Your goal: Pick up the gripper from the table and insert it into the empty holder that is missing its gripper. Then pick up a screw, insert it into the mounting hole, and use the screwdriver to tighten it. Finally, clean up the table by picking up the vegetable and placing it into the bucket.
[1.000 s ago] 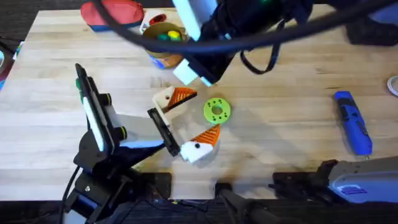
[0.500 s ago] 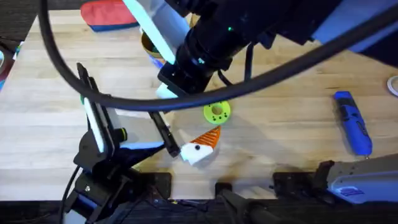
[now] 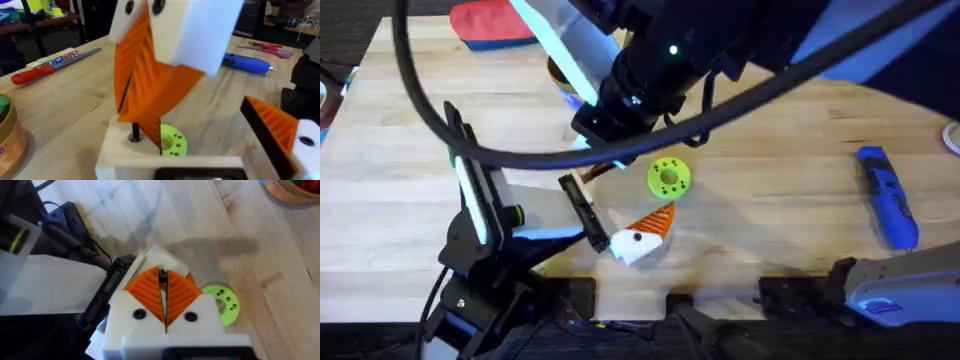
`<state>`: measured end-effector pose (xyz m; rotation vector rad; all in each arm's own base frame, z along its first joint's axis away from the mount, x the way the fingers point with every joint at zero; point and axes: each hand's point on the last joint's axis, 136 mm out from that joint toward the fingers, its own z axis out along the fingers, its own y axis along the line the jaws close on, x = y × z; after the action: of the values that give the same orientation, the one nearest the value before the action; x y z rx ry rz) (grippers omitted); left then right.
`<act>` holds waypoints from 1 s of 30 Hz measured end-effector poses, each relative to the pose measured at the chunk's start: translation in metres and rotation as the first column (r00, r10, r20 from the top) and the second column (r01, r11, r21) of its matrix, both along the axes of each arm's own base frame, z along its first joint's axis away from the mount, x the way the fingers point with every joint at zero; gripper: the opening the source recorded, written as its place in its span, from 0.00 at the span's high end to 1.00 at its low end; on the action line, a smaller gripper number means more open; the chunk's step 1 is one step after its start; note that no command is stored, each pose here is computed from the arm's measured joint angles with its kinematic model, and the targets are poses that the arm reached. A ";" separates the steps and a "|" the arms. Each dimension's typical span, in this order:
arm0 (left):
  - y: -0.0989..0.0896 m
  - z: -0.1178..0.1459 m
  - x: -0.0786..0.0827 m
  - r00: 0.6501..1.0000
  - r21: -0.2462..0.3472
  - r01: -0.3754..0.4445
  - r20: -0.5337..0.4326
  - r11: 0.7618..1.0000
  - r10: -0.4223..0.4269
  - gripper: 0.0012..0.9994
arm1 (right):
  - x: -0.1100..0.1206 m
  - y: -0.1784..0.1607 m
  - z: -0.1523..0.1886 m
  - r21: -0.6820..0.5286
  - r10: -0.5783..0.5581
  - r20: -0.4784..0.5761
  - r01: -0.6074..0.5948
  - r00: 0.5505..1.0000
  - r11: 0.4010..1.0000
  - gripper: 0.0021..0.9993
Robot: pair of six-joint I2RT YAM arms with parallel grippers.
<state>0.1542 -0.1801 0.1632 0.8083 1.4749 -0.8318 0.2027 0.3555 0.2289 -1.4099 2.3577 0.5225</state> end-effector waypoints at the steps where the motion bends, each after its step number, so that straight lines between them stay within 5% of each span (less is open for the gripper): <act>1: 0.000 0.000 0.000 1.000 0.000 0.000 0.000 1.000 0.000 0.01 | 0.000 0.000 0.000 0.000 0.000 0.000 0.000 1.000 1.000 1.00; 27: 0.000 0.000 0.000 1.000 0.001 -0.001 0.000 1.000 0.001 0.01 | 0.001 0.002 -0.012 -0.029 0.002 -0.015 -0.002 1.000 1.000 1.00; 30: 0.000 0.000 0.000 1.000 0.000 -0.001 -0.001 1.000 0.001 0.01 | 0.000 0.003 -0.012 -0.026 0.006 -0.020 -0.006 1.000 1.000 0.74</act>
<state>0.1544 -0.1800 0.1630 0.8070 1.4764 -0.8316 0.2032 0.3583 0.2168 -1.4299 2.3851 0.5120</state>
